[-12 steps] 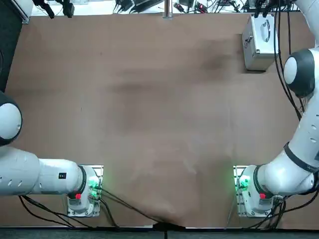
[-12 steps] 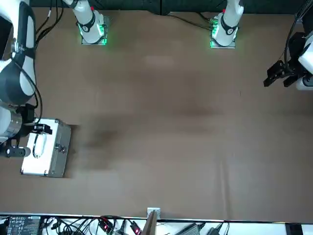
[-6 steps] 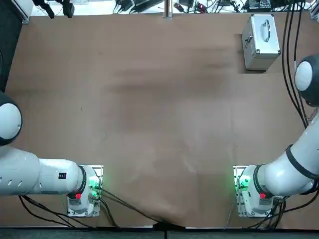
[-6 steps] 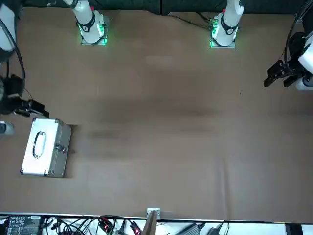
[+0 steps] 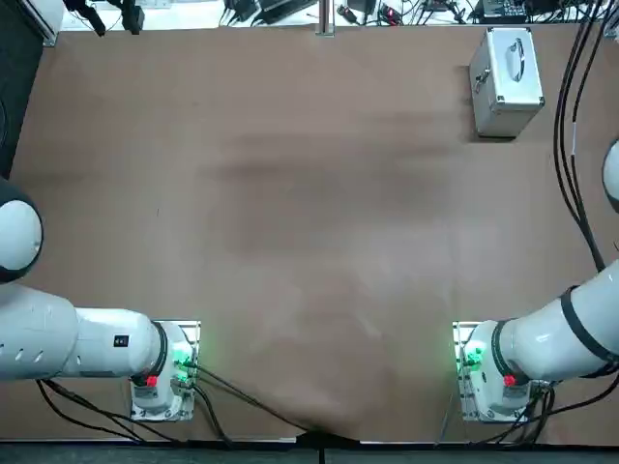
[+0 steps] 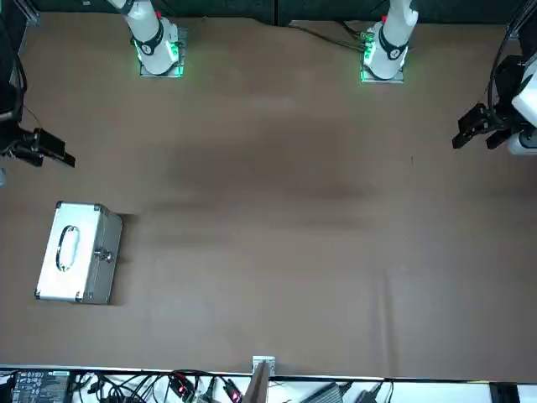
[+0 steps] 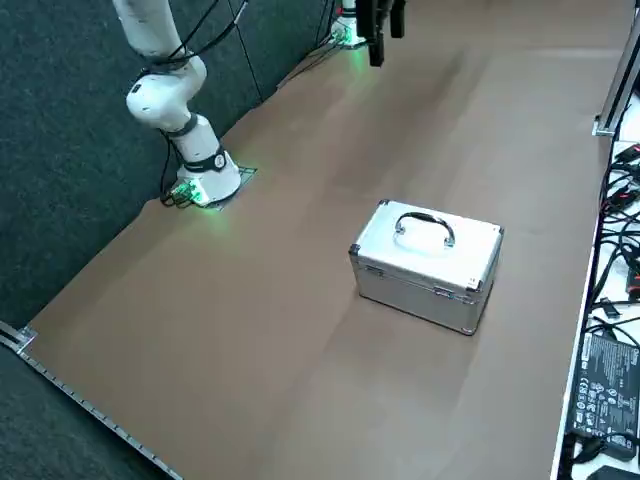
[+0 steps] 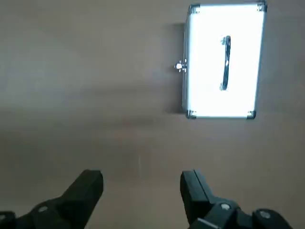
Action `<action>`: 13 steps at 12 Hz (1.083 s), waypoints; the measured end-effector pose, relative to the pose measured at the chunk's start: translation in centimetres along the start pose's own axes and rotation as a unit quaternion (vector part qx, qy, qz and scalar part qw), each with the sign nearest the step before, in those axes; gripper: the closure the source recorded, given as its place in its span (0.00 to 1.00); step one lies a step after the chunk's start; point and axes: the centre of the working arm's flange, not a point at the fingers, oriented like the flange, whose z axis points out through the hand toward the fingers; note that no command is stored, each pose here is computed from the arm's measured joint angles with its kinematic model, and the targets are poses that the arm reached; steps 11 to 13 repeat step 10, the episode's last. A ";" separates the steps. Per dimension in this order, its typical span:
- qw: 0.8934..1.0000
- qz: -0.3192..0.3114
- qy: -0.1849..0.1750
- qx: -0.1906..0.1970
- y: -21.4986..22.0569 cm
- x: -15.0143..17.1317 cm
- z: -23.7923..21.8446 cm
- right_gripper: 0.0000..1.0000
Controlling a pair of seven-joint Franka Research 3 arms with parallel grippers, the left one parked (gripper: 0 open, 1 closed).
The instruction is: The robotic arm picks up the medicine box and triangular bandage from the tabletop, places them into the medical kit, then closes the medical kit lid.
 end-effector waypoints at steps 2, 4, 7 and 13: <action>1.000 0.012 0.000 -0.004 0.0 -1.4 -0.6 0.00; 1.000 0.016 -0.002 -0.024 -1.1 -3.1 -0.8 0.00; 0.999 0.017 -0.009 -0.034 -1.8 -6.0 -0.3 0.00; 0.999 0.022 -0.011 -0.033 -1.1 -8.0 -0.2 0.00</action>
